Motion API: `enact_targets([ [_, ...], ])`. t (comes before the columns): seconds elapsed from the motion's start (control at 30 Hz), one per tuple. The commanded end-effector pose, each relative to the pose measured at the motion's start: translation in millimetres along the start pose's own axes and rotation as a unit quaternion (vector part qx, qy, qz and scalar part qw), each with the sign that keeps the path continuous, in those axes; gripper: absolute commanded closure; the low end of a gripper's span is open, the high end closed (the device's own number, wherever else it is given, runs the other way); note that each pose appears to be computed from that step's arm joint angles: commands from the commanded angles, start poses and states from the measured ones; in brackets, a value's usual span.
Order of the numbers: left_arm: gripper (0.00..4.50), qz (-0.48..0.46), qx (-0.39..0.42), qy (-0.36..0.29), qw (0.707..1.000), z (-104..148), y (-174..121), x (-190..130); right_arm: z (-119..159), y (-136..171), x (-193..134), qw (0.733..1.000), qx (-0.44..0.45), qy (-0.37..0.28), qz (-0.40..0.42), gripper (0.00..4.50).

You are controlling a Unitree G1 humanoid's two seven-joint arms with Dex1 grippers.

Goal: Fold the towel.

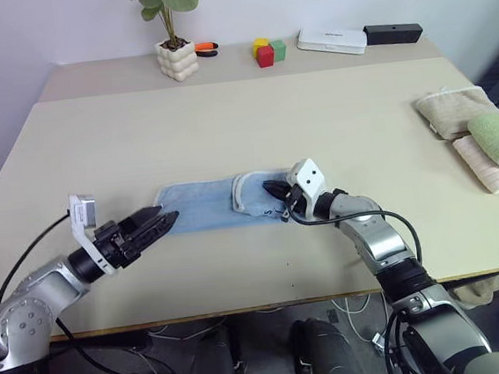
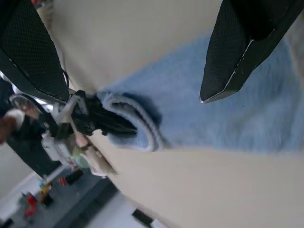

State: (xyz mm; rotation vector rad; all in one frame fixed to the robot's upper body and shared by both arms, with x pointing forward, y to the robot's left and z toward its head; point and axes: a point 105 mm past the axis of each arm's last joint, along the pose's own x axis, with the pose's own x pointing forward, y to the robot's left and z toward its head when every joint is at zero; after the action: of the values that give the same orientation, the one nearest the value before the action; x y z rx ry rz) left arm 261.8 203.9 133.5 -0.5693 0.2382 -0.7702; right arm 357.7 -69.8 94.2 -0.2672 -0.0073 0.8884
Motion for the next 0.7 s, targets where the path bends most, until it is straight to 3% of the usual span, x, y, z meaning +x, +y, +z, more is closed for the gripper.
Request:
enact_targets([
  [0.03, 0.0, 0.005, -0.037, -0.02, 0.999, -2.2, -9.0, -2.9, -4.7, 10.1, 3.0, 1.0, -0.002, 0.002, 0.014, 2.66],
  [0.2, 0.0, 0.028, -0.085, -0.03, 0.996, -13.2, -7.4, -4.7, -2.2, 5.5, 3.4, 1.0, -0.029, -0.001, 0.007, 0.22],
  [0.23, 0.0, 0.035, -0.095, -0.034, 0.994, -14.3, -6.1, -4.9, 2.4, 3.3, 3.4, 0.999, -0.034, -0.009, 0.005, 0.04],
  [0.43, 0.0, 0.089, -0.125, -0.049, 0.987, -22.4, 8.7, -8.0, 36.0, -18.5, -4.4, 0.997, -0.06, -0.037, -0.009, 0.04],
  [0.5, 0.0, 0.093, -0.127, -0.052, 0.986, -23.1, 9.3, -8.5, 47.4, -17.7, -8.0, 0.998, -0.041, -0.054, 0.009, 0.04],
  [0.6, 0.0, 0.092, -0.177, -0.071, 0.977, -27.7, 5.0, -7.9, 93.3, -21.0, -33.3, 0.992, -0.024, -0.105, 0.063, 0.04],
  [0.7, 0.0, 0.106, -0.198, -0.085, 0.971, -31.2, 4.7, -5.9, 106.8, -13.8, -49.1, 0.989, -0.035, -0.097, 0.107, 0.04],
])
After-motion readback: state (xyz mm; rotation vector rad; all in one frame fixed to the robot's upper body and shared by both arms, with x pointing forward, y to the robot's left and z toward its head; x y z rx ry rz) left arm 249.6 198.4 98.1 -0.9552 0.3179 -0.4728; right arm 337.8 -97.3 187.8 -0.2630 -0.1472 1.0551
